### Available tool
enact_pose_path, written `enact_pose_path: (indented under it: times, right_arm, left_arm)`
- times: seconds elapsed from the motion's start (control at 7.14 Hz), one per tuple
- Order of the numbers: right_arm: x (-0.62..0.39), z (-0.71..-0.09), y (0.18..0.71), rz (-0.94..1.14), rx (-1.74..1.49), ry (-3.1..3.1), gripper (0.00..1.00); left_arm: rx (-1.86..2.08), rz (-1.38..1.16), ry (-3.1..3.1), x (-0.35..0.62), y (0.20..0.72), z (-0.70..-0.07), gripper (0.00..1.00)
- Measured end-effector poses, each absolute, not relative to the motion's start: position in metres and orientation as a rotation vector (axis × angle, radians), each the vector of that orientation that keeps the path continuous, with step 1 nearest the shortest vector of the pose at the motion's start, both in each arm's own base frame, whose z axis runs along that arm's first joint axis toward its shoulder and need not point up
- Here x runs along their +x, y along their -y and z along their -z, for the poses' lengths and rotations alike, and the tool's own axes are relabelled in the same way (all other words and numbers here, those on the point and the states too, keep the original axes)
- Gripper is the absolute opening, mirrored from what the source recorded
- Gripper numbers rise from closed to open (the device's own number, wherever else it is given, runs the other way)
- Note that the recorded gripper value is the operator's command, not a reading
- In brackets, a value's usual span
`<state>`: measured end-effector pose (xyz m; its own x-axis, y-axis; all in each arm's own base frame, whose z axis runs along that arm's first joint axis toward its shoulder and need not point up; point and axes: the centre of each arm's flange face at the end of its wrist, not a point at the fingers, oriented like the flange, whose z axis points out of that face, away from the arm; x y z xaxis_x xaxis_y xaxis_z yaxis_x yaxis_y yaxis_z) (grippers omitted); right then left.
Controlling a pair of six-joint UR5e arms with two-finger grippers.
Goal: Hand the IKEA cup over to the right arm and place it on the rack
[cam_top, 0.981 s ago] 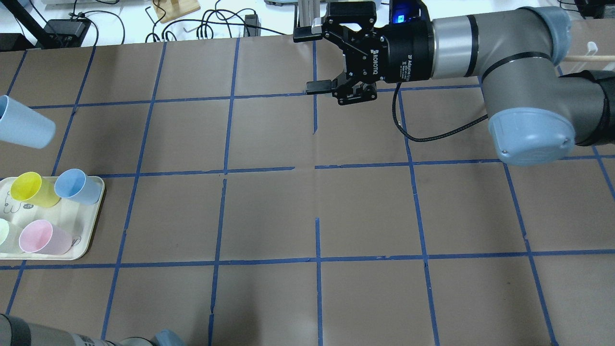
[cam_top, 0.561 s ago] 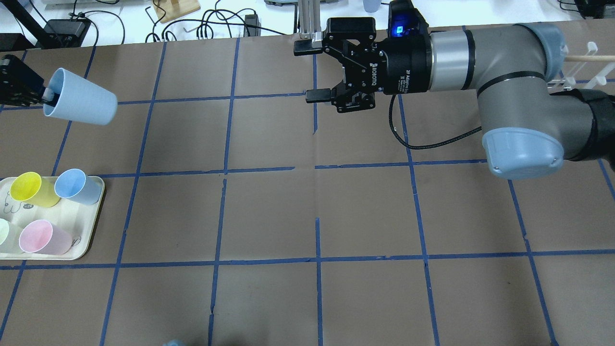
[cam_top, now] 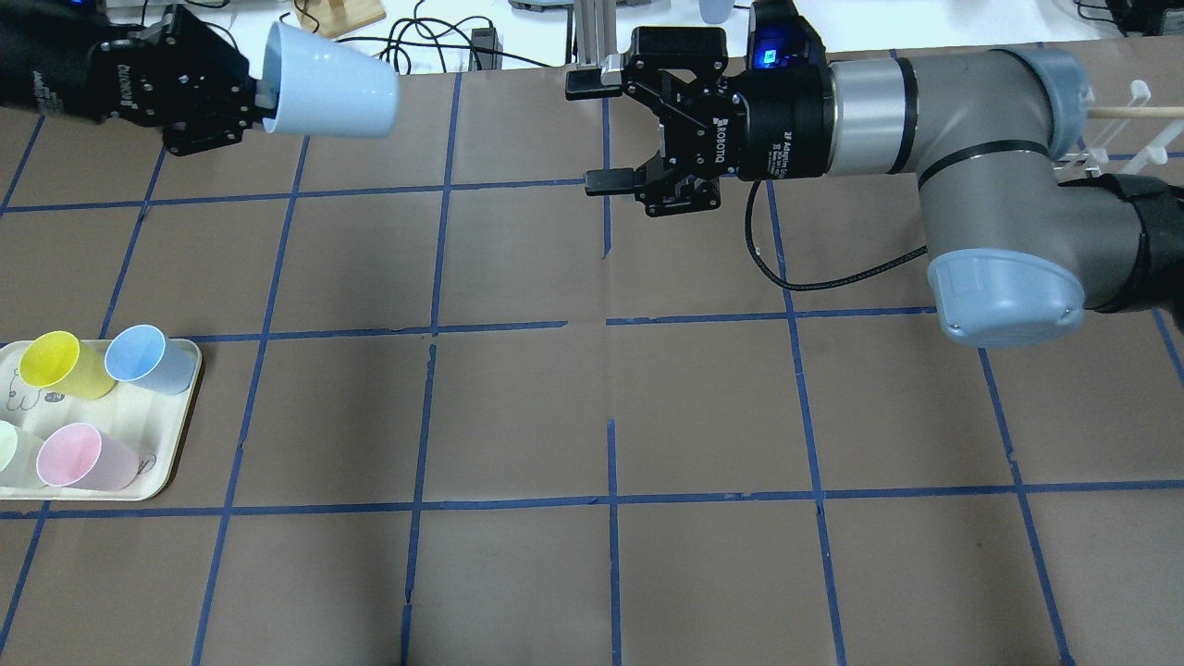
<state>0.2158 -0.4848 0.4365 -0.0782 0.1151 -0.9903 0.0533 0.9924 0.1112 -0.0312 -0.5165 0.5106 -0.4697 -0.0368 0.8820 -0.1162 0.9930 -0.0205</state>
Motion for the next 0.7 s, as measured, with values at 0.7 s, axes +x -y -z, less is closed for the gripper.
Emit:
enact_pose_path:
  times: [0.7]
  right_arm:
    - [0.215, -0.442, 0.487, -0.115, 0.188, -1.609, 1.0]
  left_arm:
    - [0.099, 0.001, 1.875, -0.106, 0.512, -0.478, 0.0]
